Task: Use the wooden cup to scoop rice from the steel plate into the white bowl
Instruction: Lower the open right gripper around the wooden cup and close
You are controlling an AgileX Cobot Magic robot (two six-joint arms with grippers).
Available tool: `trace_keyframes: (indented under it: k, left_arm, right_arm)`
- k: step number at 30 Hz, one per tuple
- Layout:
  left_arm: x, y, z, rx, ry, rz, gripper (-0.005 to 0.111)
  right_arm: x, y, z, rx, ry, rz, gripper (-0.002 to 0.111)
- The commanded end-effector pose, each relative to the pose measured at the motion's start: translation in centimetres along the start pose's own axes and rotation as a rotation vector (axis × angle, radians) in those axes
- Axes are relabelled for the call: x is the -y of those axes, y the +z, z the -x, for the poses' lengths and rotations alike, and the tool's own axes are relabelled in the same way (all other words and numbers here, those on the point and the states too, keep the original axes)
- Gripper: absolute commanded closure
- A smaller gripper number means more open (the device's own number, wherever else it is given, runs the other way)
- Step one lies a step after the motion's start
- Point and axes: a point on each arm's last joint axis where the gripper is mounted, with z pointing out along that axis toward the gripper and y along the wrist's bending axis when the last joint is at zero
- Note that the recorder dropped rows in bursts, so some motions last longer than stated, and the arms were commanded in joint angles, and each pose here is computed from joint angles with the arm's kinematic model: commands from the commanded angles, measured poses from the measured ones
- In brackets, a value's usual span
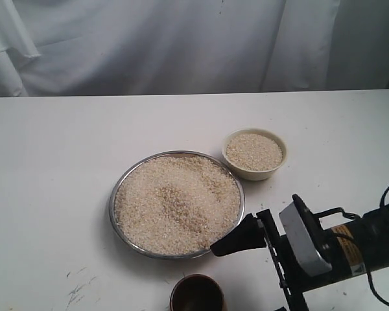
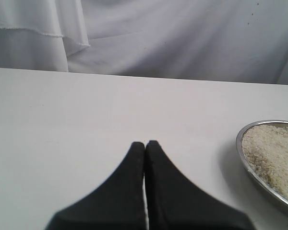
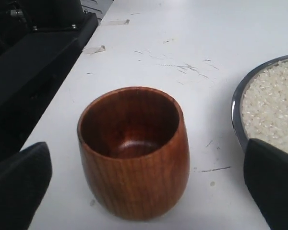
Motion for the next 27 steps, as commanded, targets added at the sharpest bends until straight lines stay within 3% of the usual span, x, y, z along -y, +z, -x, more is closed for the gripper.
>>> trace_keyframes:
  k: [1,13,16,21,27]
  left_arm:
    - [0.0,0.0,-0.1,0.007,-0.004,-0.002,0.107]
    - [0.0,0.0,-0.1,0.007,-0.004,-0.002,0.107]
    - [0.0,0.0,-0.1,0.007,-0.004,-0.002,0.107]
    - [0.0,0.0,-0.1,0.007,-0.004,-0.002,0.107]
    - [0.0,0.0,-0.1,0.007,-0.004,-0.002,0.107]
  right_arm:
    - [0.1,0.5,0.6,0.020,0.041,-0.001,0.003]
    - [-0.2,1.4,1.2,0.026,0.116,0.016,0.003]
    - [-0.3,1.3,1.2,-0.026,0.103,0.016,0.003]
    - [-1.1,2.3,1.6,-0.262,0.004,0.008,0.003]
    - [-1.4,3.5,1.7,-0.313,-0.039,-0.003,0.003]
